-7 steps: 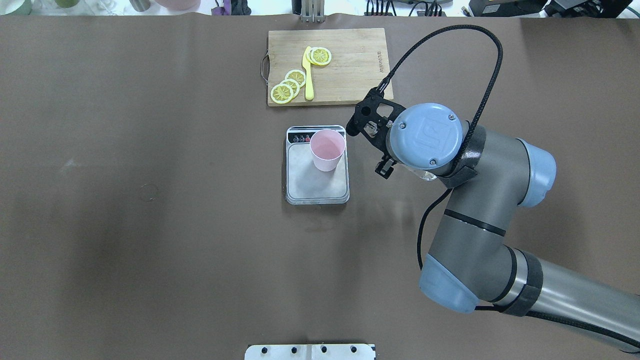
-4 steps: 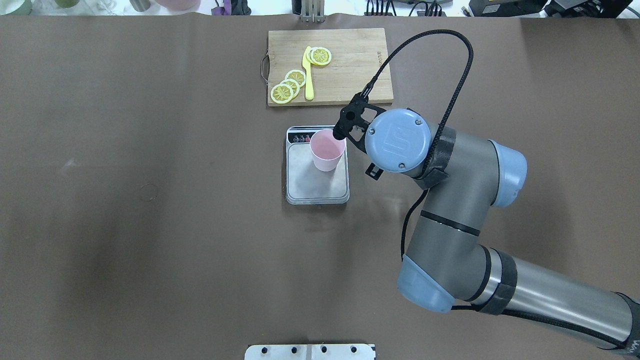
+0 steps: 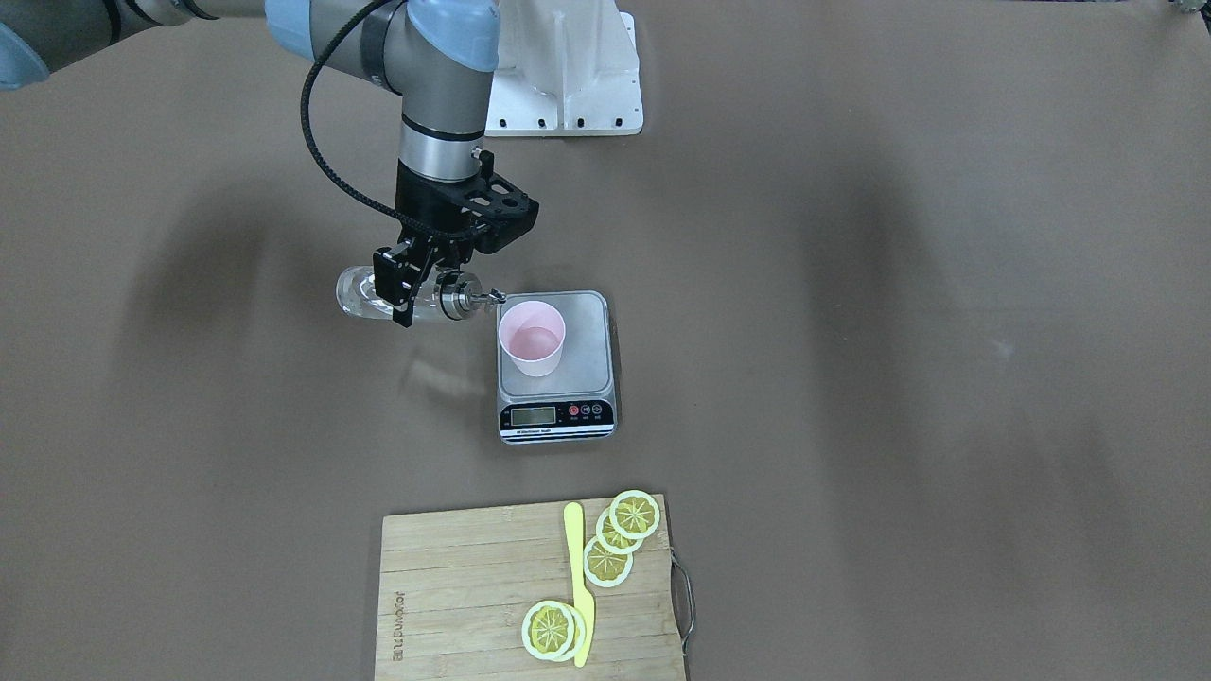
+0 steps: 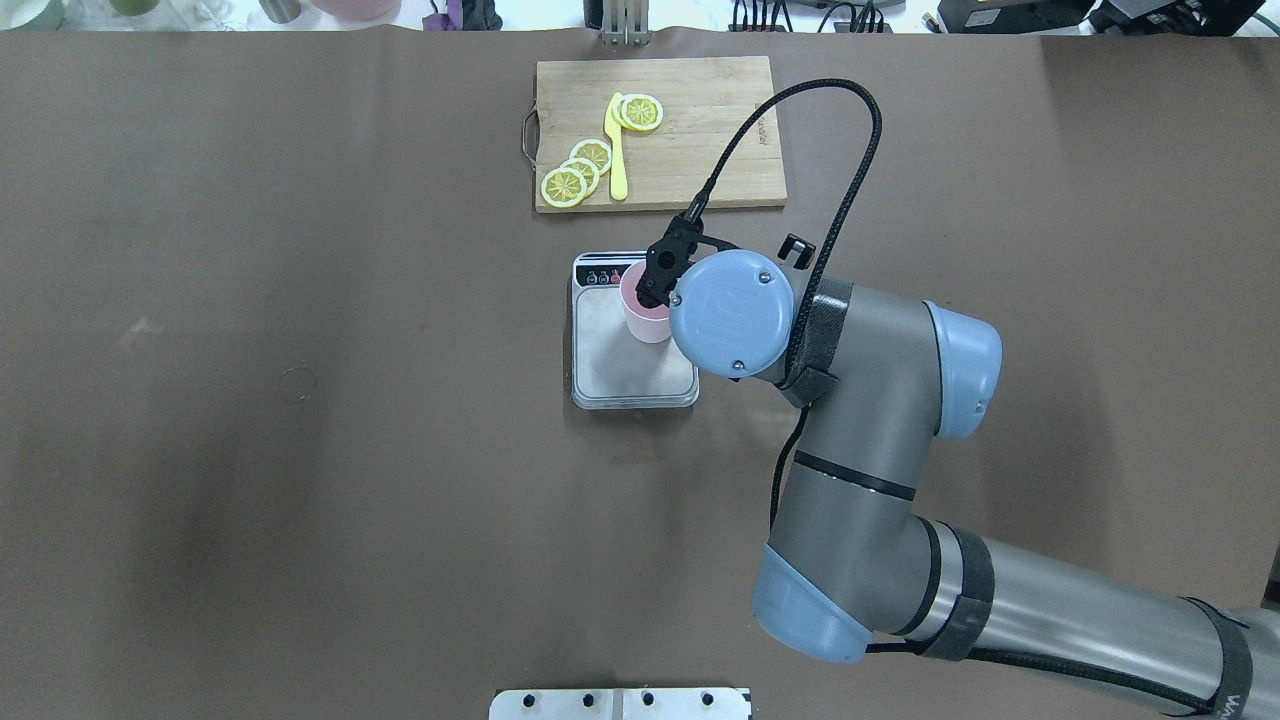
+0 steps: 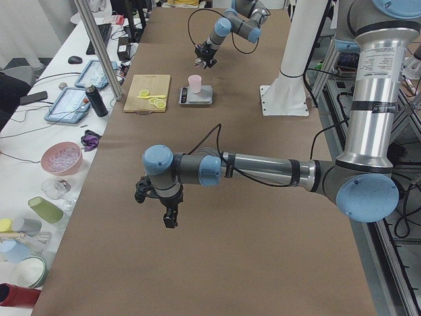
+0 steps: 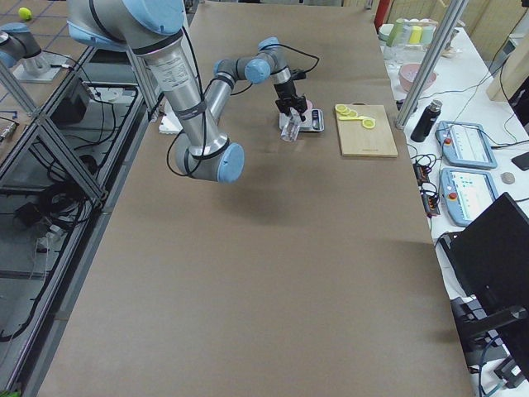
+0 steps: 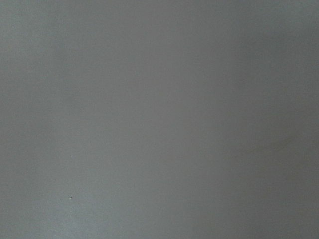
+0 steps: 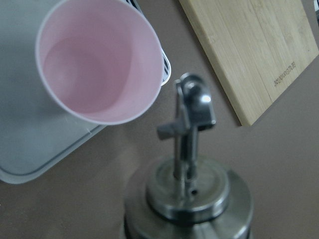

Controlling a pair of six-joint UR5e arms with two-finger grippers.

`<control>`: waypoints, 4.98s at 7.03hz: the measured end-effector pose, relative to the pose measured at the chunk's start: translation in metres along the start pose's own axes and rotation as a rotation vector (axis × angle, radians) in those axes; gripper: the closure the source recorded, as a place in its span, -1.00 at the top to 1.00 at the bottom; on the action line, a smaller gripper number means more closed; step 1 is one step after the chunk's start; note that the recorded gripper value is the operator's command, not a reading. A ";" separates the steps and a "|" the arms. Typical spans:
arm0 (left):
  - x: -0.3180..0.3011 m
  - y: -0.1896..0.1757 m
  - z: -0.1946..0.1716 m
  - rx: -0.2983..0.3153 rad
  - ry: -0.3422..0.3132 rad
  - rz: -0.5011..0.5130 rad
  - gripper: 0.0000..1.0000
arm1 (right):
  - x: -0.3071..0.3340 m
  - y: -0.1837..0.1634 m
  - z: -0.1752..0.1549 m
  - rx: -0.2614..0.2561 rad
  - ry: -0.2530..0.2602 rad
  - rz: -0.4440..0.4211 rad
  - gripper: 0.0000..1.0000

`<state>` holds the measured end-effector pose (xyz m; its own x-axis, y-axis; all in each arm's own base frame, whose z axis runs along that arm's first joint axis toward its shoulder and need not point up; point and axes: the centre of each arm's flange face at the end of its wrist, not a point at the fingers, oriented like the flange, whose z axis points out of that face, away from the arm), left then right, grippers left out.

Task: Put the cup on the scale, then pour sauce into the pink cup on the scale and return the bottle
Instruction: 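Tilt the bottle spout into the pink cup with the right gripper to pour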

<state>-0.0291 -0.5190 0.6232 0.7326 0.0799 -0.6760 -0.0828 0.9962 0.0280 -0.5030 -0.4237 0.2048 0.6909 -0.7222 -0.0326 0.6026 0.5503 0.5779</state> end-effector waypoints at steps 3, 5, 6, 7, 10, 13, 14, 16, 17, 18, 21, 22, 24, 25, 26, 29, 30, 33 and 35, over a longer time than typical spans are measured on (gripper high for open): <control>0.002 0.000 -0.001 0.001 0.019 0.000 0.98 | -0.018 -0.016 0.008 -0.066 0.028 -0.035 -0.51; 0.009 -0.002 -0.006 0.007 0.040 0.005 0.98 | -0.023 -0.021 0.012 -0.084 0.044 -0.076 -0.51; 0.012 -0.002 -0.009 0.012 0.042 0.009 0.98 | -0.022 -0.022 0.011 -0.091 0.052 -0.108 -0.51; 0.015 -0.001 -0.011 0.016 0.042 0.012 0.98 | -0.021 -0.023 0.008 -0.106 0.064 -0.140 -0.51; 0.017 -0.001 -0.012 0.021 0.061 0.018 0.97 | -0.012 -0.028 -0.004 -0.164 0.091 -0.189 -0.51; 0.020 -0.002 -0.014 0.027 0.061 0.027 0.97 | 0.005 -0.029 0.000 -0.185 0.108 -0.182 -0.51; 0.020 -0.003 -0.014 0.028 0.059 0.028 0.97 | 0.007 -0.028 0.004 -0.196 0.111 -0.187 -0.51; 0.021 -0.003 -0.015 0.031 0.061 0.030 0.98 | 0.007 -0.030 0.010 -0.216 0.116 -0.203 -0.51; 0.021 -0.003 -0.016 0.031 0.061 0.030 0.97 | 0.006 -0.032 0.011 -0.221 0.120 -0.207 -0.51; 0.022 -0.003 -0.016 0.032 0.061 0.031 0.97 | 0.004 -0.034 0.010 -0.230 0.127 -0.215 -0.51; 0.021 -0.003 -0.015 0.032 0.058 0.031 0.97 | -0.015 -0.036 0.008 -0.261 0.149 -0.257 -0.51; 0.020 -0.003 -0.015 0.031 0.057 0.030 0.97 | -0.021 -0.036 0.007 -0.268 0.155 -0.268 -0.51; 0.020 -0.003 -0.015 0.031 0.056 0.029 0.97 | -0.025 -0.036 0.004 -0.287 0.161 -0.281 -0.51; 0.020 -0.003 -0.015 0.031 0.055 0.030 0.97 | -0.026 -0.037 0.002 -0.300 0.163 -0.285 -0.51; 0.020 -0.003 -0.015 0.031 0.055 0.031 0.98 | -0.026 -0.038 0.000 -0.312 0.165 -0.289 -0.52; 0.022 -0.004 -0.016 0.034 0.055 0.032 0.97 | -0.026 -0.035 0.000 -0.346 0.170 -0.299 -0.51; 0.022 -0.004 -0.016 0.034 0.055 0.033 0.97 | -0.026 -0.035 0.000 -0.348 0.171 -0.300 -0.51; 0.023 -0.004 -0.018 0.038 0.056 0.032 0.98 | -0.026 -0.034 0.001 -0.353 0.173 -0.302 -0.51; 0.024 -0.004 -0.019 0.041 0.058 0.035 0.98 | -0.026 -0.033 0.003 -0.356 0.174 -0.302 -0.51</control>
<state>-0.0239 -0.5214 0.5928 0.6893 0.1137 -0.7155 -0.0793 0.9935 0.0815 -0.5418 -0.4245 0.1887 0.5022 -0.8079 -0.3084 0.8643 0.4580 0.2079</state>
